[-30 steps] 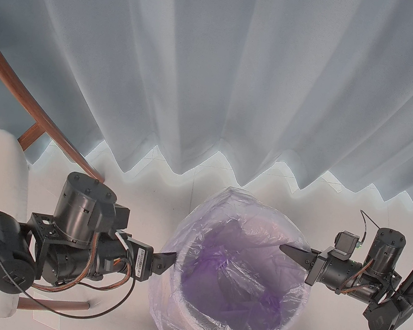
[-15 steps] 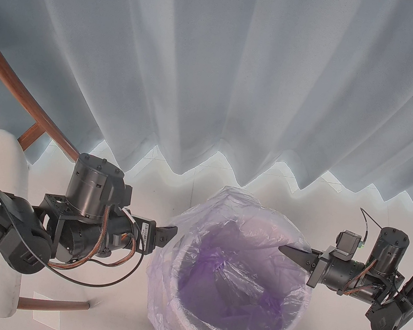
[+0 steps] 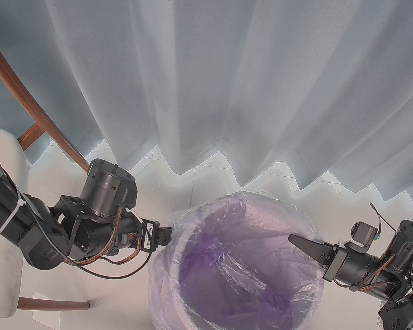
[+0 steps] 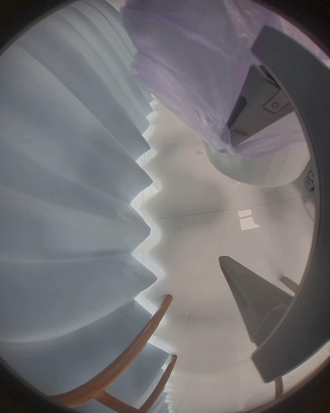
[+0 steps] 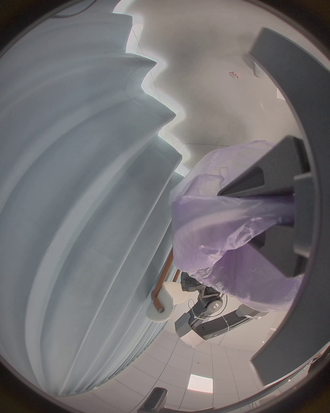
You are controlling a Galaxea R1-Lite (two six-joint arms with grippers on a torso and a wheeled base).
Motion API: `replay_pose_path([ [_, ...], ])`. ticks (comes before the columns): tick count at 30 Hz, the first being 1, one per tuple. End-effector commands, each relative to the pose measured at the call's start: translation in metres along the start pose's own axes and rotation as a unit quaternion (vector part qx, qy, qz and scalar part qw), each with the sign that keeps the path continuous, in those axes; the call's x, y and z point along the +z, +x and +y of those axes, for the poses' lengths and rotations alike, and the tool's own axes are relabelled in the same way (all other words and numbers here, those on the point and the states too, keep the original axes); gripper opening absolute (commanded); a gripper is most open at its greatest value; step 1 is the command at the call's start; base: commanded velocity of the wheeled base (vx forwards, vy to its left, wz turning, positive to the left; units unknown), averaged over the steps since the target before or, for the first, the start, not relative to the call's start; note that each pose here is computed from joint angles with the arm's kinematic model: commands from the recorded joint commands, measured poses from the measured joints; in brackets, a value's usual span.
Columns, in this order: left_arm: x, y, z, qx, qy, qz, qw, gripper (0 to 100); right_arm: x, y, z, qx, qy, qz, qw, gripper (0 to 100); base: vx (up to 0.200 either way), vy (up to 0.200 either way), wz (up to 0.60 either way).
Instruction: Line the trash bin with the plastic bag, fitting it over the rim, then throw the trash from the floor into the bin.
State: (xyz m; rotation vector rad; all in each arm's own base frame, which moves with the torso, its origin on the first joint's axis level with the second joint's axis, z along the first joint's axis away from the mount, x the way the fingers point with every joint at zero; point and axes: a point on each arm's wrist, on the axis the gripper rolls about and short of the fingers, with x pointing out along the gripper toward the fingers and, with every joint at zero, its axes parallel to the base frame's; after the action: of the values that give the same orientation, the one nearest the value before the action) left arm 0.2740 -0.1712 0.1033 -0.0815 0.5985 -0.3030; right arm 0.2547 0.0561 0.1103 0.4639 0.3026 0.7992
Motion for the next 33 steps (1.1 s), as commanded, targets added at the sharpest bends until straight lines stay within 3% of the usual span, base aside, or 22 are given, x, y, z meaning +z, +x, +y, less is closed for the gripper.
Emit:
replay_pose_path([
  [1, -0.004, 0.004, 0.002, 0.004, 0.0, 0.009, 1.0, 100, 0.007, -0.005, 0.007, 0.006, -0.008, -0.013, 0.9999, 0, 0.0, 0.0, 0.0],
  [8, -0.006, -0.001, 0.01, 0.014, -0.004, 0.011, 0.9998, 100, 0.01, -0.007, 0.003, -0.002, -0.007, -0.021, 0.9998, 0, 0.0, 0.0, 0.0],
  [19, 0.01, -0.033, 0.008, -0.005, -0.012, -0.035, 0.9993, 100, 0.012, -0.007, -0.009, -0.018, -0.004, -0.024, 0.9995, 0, 0.0, 0.0, 0.0],
  [27, 0.027, -0.065, 0.008, -0.035, -0.029, -0.122, 0.9915, 100, 0.004, -0.002, -0.032, -0.046, 0.006, -0.013, 0.9988, 0, 0.0, 0.0, 0.0],
  [33, 0.042, -0.107, 0.011, -0.064, -0.057, -0.202, 0.9757, 100, -0.022, 0.023, -0.062, -0.124, -0.017, 0.008, 0.992, 0, 0.0, 0.0, 0.0],
])
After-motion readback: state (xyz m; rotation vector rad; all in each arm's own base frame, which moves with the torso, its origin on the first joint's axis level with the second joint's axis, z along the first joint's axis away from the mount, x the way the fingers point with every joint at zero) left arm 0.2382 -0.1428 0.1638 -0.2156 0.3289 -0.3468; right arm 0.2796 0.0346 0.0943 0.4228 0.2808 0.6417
